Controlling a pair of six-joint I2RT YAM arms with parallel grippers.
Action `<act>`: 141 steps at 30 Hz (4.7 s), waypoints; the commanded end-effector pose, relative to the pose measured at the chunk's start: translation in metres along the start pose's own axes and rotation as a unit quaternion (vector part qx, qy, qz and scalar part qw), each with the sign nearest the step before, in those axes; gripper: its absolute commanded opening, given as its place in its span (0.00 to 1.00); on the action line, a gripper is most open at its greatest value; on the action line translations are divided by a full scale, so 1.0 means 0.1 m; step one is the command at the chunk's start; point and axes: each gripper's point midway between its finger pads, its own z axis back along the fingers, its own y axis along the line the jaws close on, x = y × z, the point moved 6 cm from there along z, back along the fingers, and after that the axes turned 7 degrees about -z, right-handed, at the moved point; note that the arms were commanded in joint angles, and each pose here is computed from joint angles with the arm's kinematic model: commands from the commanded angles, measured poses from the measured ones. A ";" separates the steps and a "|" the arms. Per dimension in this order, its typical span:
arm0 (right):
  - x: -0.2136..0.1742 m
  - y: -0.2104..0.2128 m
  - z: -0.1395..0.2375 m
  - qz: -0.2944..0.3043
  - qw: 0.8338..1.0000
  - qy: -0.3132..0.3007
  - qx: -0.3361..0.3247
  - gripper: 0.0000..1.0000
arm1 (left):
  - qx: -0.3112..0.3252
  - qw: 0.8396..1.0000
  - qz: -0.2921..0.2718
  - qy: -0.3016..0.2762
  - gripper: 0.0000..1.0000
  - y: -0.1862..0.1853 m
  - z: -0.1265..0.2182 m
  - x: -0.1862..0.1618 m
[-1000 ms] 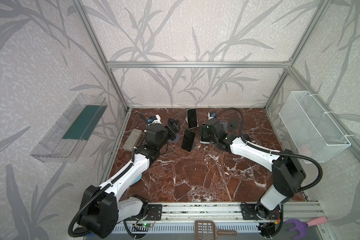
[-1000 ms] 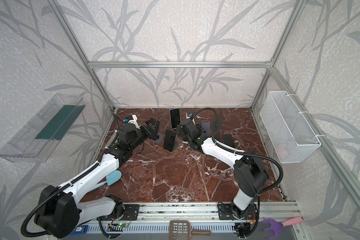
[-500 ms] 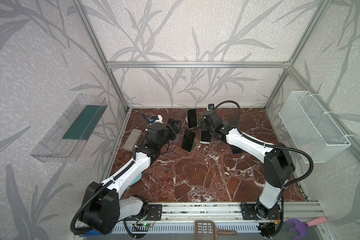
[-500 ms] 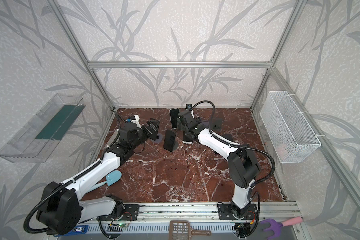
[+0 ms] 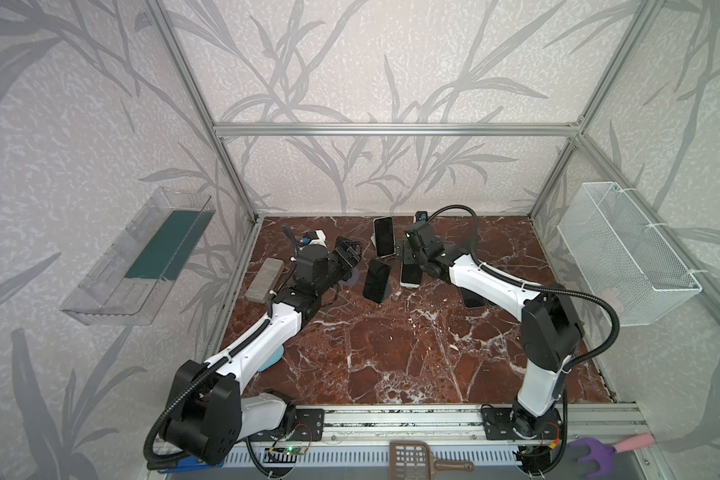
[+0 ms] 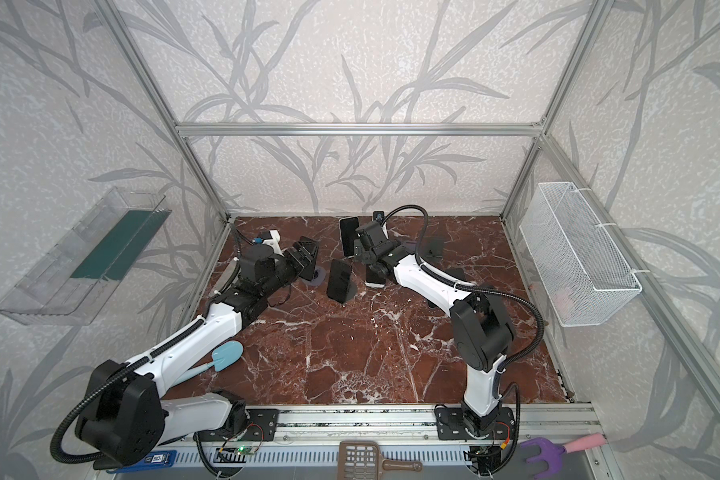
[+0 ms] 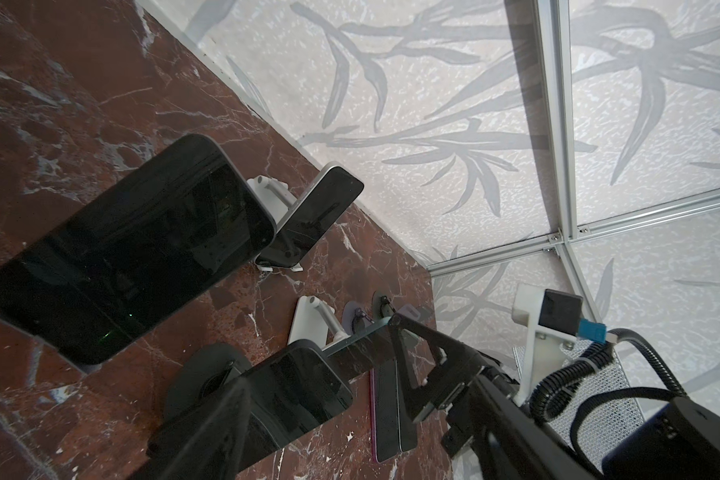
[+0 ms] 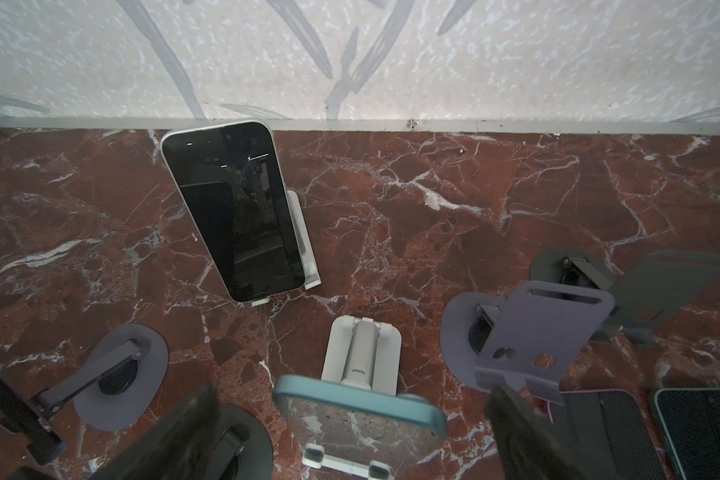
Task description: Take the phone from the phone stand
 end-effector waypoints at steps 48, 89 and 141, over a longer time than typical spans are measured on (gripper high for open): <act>-0.18 -0.07 -0.24 -0.045 0.997 -0.052 -0.025 0.70 | -0.040 0.998 0.047 0.006 0.83 -0.03 -0.09 0.13; -0.30 -1.26 0.85 -0.032 0.998 0.010 0.048 0.64 | -0.078 0.996 0.013 0.044 0.76 -0.22 -0.17 -0.08; -0.83 -1.17 -0.23 0.030 0.967 0.238 0.086 0.65 | -0.107 0.993 0.003 0.049 0.73 -0.35 -0.14 -0.10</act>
